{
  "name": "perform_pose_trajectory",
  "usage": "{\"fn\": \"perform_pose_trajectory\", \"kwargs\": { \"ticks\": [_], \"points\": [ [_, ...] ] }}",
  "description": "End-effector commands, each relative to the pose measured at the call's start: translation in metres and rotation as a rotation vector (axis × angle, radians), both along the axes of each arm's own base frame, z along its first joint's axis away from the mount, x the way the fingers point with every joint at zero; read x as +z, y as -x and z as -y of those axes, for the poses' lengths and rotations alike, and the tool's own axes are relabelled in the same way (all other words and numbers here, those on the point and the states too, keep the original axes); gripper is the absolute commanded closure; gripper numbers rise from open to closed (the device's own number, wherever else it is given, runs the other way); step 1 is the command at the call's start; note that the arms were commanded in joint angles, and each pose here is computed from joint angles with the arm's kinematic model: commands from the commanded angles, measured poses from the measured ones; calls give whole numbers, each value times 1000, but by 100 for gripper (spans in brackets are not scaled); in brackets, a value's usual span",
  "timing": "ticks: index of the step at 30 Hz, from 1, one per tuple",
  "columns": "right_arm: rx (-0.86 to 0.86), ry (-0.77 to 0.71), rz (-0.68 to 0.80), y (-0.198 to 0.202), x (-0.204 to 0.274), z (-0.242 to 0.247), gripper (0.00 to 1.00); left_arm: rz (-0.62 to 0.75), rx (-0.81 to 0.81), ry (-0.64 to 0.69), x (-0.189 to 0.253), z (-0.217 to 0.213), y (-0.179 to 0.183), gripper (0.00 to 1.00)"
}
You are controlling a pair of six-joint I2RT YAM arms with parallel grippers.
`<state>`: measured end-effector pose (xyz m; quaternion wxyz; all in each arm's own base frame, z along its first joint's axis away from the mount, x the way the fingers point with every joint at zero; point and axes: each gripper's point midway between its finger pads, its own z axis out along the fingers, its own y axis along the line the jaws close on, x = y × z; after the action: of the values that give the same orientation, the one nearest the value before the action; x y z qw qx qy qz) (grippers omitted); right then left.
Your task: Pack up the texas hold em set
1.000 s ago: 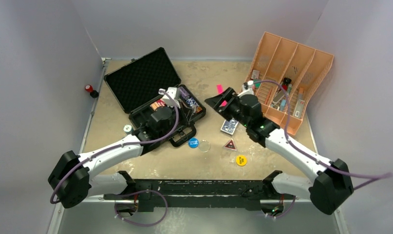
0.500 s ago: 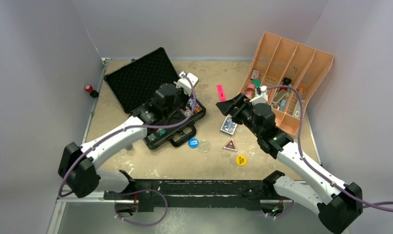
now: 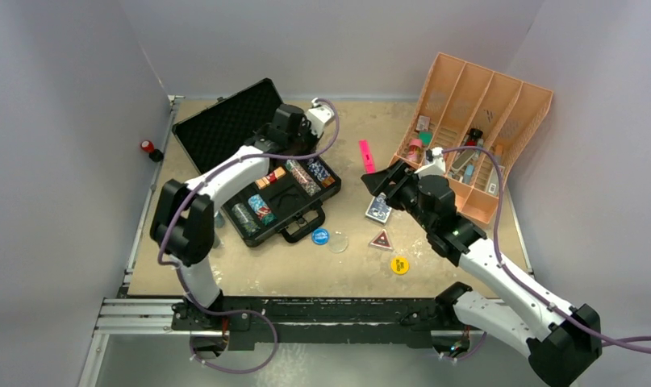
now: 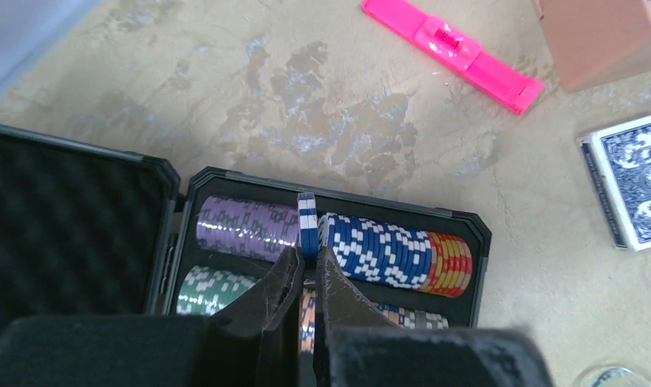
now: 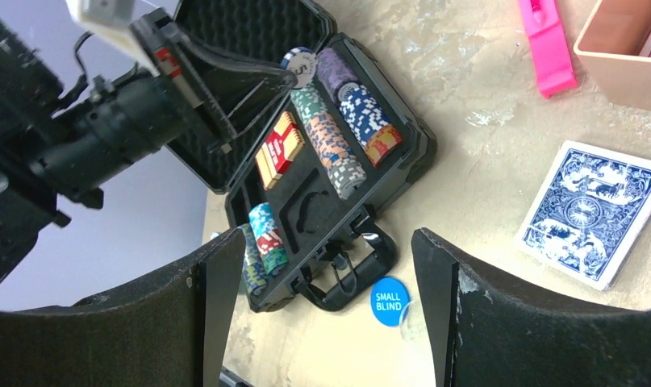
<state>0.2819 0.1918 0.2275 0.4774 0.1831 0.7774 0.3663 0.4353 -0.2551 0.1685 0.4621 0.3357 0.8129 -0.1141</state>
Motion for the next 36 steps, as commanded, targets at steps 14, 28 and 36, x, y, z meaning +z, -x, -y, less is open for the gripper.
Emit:
{"fn": "perform_pose_trajectory", "kwargs": {
  "ticks": [14, 28, 36],
  "points": [
    [-4, 39, 18, -8, -5, -1, 22, -141, 8, -62, -44, 1, -25, 100],
    [6, 48, -16, -12, -16, -6, 22, -140, 106, -47, -36, -13, -30, 56],
    [28, 57, -20, -14, -19, -11, 22, -148, 109, 35, -28, -12, -29, 77]
  ]
}}
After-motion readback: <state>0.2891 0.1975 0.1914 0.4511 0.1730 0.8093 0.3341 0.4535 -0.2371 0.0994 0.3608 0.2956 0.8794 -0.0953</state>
